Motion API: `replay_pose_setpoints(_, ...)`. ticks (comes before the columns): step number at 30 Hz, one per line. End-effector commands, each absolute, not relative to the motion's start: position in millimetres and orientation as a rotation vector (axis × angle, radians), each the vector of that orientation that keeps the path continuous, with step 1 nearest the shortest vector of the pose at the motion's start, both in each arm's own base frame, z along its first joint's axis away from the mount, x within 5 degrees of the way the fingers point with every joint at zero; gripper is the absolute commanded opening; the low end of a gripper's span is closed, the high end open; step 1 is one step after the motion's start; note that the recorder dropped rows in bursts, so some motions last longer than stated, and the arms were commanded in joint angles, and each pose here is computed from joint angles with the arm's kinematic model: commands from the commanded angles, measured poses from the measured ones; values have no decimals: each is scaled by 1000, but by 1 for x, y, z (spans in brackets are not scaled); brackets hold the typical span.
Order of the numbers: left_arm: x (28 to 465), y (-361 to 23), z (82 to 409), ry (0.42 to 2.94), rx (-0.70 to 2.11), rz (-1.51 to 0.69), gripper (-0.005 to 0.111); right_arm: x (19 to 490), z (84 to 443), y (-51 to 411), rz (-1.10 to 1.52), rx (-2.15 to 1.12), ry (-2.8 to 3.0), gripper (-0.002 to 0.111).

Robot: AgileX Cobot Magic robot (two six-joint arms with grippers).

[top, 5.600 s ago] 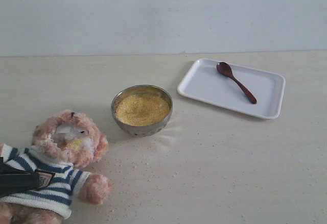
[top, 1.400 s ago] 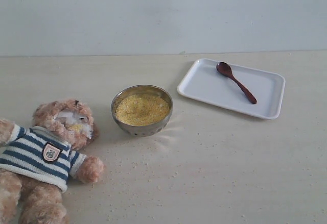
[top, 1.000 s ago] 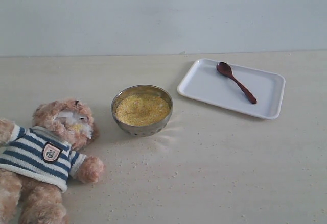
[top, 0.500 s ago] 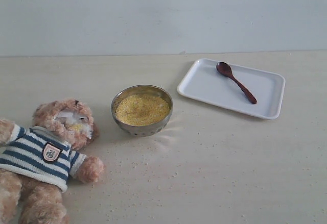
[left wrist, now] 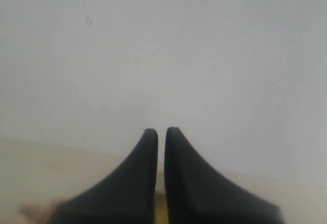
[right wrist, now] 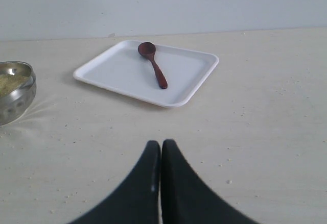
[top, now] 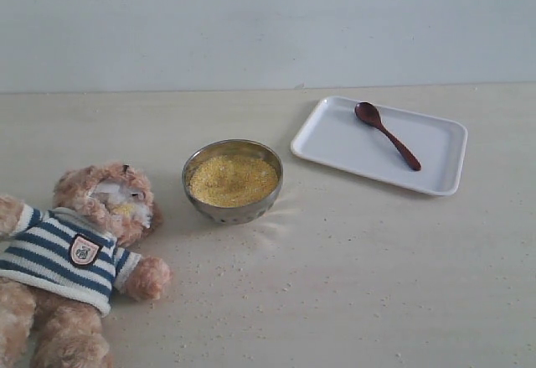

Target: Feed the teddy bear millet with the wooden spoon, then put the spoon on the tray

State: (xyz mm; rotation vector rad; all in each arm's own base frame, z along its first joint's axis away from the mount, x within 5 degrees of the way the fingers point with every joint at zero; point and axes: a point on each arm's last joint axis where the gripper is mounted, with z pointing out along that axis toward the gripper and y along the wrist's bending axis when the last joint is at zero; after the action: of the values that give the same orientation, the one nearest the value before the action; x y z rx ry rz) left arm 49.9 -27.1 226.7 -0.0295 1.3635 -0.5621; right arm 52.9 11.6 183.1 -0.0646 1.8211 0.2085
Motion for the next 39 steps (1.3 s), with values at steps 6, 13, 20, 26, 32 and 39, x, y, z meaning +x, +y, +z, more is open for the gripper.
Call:
replay_pose_setpoints(6,44,-9,251,1052,-88,-381,5,53,184,11,201,-66,1810,0)
replay_pose_setpoints(13,48,-15,239,1194,-44,-395,5,53,184,11,201,-66,1810,0)
replay_pose_setpoints(20,47,-19,240,1185,5,-421,5,53,184,11,201,-66,1810,0)
replay_pose_setpoints(26,48,-14,240,1186,20,-333,5,53,184,11,201,-66,1810,0)
replay_pose_setpoints(32,52,-11,229,1312,27,-282,5,53,184,11,201,-66,1810,0)
replay_pose_setpoints(39,54,-9,221,1404,38,-225,5,53,184,11,208,-57,1811,0)
